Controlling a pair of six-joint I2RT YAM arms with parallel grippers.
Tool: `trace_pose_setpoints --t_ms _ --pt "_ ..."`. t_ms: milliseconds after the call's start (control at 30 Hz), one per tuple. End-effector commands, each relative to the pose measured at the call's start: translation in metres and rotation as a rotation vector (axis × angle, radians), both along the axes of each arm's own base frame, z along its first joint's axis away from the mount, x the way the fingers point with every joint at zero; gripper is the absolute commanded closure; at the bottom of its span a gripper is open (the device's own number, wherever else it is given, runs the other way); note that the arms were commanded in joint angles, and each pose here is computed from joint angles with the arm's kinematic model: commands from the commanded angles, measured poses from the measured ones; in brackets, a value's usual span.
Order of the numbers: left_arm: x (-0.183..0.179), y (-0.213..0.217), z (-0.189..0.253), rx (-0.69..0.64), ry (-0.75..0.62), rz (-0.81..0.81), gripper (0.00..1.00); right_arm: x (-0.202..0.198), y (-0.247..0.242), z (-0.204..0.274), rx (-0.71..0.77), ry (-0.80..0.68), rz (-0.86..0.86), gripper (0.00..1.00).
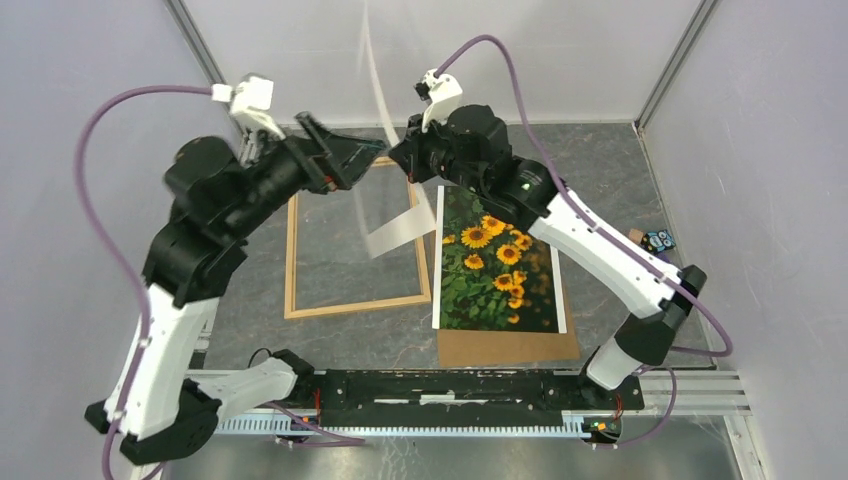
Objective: Put the photo into the frame
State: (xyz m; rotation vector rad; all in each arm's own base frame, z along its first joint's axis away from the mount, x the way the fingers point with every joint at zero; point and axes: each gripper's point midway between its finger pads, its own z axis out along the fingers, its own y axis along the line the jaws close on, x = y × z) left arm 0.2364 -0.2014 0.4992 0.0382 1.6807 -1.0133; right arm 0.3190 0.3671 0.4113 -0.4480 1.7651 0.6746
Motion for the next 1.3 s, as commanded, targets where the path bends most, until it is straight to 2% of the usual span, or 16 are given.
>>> trace_pose_setpoints --t_ms 0,133,267,500,833,1267 --pt "-0.015 0.039 0.024 0.03 -0.126 0.124 0.0 0.001 0.043 0.002 0.374 0.135 0.256 1.0" --pt "-0.013 0.044 0.016 0.046 -0.119 0.157 0.0 0.033 0.019 -0.072 0.472 0.288 0.186 1.0" --pt "-0.004 0.035 0.002 0.075 -0.09 0.133 0.0 0.042 0.001 -0.143 0.557 0.437 0.14 1.0" --pt "0.011 0.014 -0.018 0.103 -0.033 0.077 0.0 0.05 -0.013 -0.24 0.565 0.604 0.026 1.0" --pt "0.026 -0.002 -0.037 0.116 0.012 0.046 0.0 0.057 -0.005 -0.292 0.536 0.692 -0.012 1.0" --pt "0.034 -0.008 -0.047 0.127 0.032 0.036 0.0 0.056 0.034 -0.31 0.53 0.705 -0.025 1.0"
